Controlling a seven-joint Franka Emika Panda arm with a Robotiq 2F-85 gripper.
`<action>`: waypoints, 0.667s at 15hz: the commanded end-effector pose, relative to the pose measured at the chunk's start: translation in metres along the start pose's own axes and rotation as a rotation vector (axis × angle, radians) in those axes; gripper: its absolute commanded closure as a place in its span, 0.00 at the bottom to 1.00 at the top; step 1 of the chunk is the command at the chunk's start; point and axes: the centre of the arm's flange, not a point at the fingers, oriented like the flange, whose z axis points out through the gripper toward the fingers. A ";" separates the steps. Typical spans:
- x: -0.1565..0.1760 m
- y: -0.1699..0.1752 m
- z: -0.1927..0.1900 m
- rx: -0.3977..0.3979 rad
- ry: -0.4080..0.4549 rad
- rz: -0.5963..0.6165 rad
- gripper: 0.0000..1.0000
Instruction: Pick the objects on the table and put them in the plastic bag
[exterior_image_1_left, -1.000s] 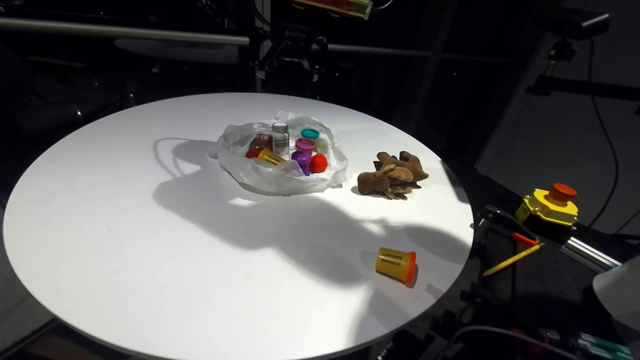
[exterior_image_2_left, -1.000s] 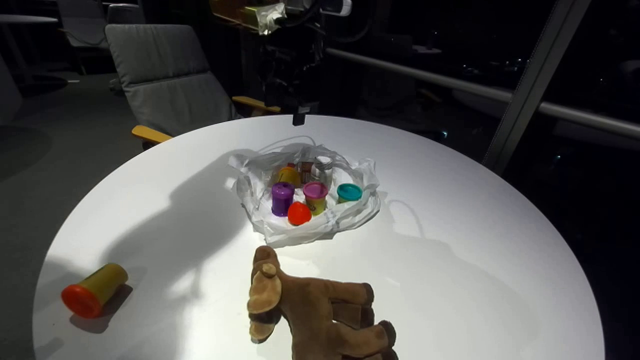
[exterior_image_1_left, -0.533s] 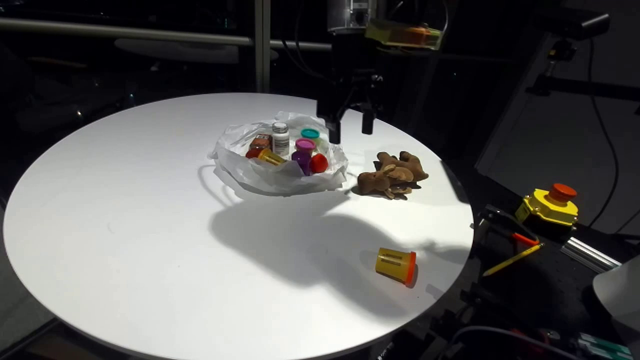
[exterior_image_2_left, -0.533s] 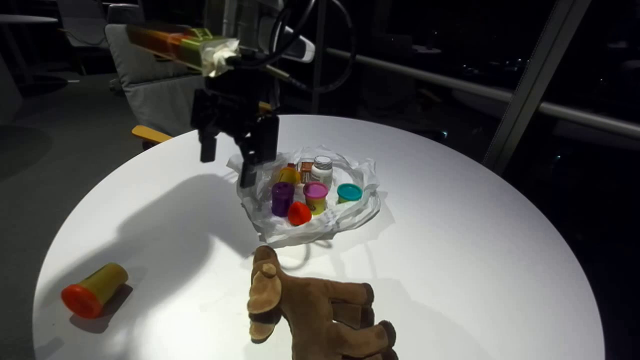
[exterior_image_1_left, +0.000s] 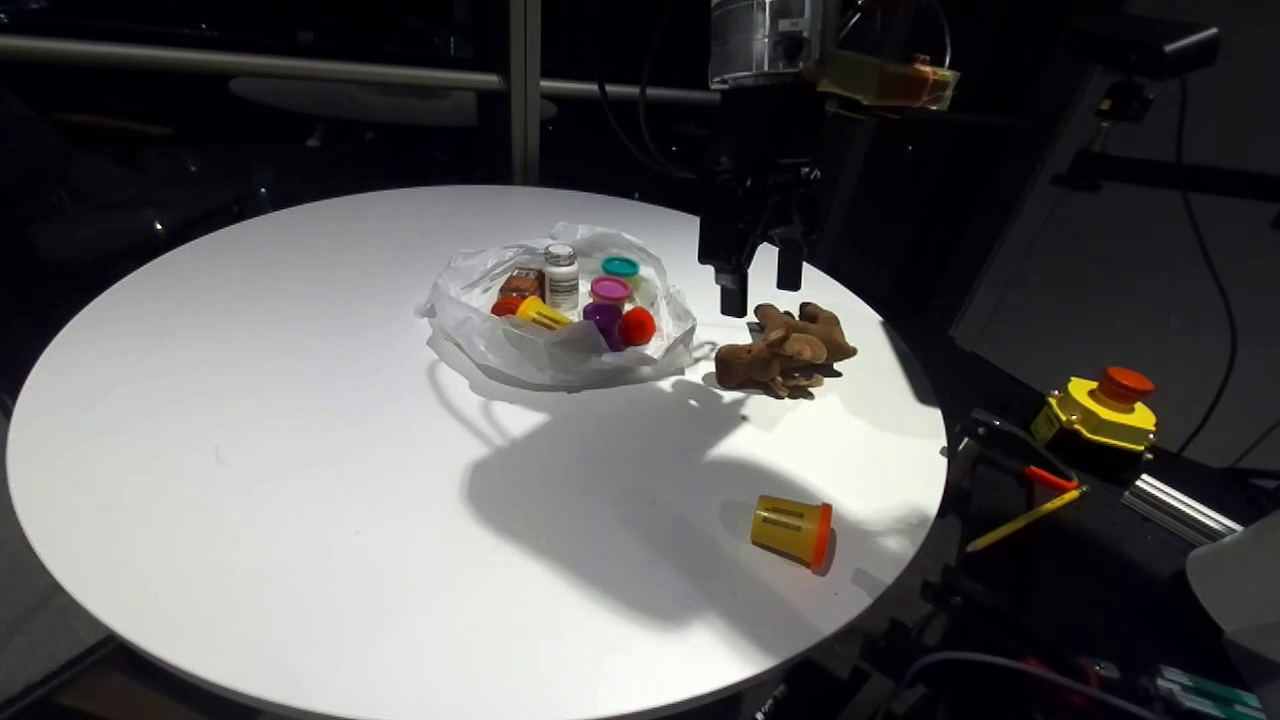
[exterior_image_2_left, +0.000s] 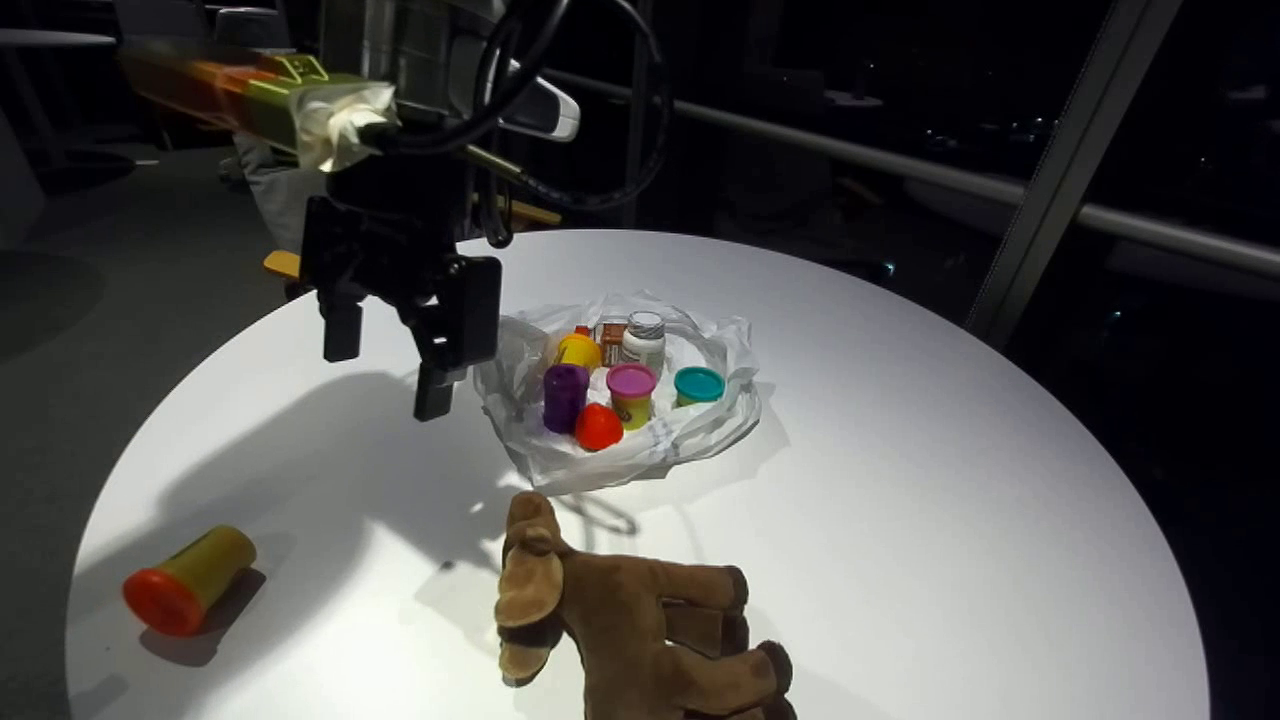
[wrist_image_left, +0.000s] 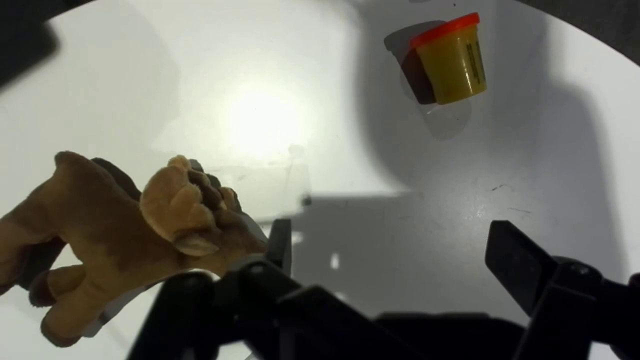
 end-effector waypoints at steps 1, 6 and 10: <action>0.000 0.000 0.000 0.000 0.000 0.000 0.00; -0.020 -0.012 -0.007 -0.010 0.022 -0.028 0.00; -0.069 -0.033 -0.009 -0.036 0.031 -0.076 0.00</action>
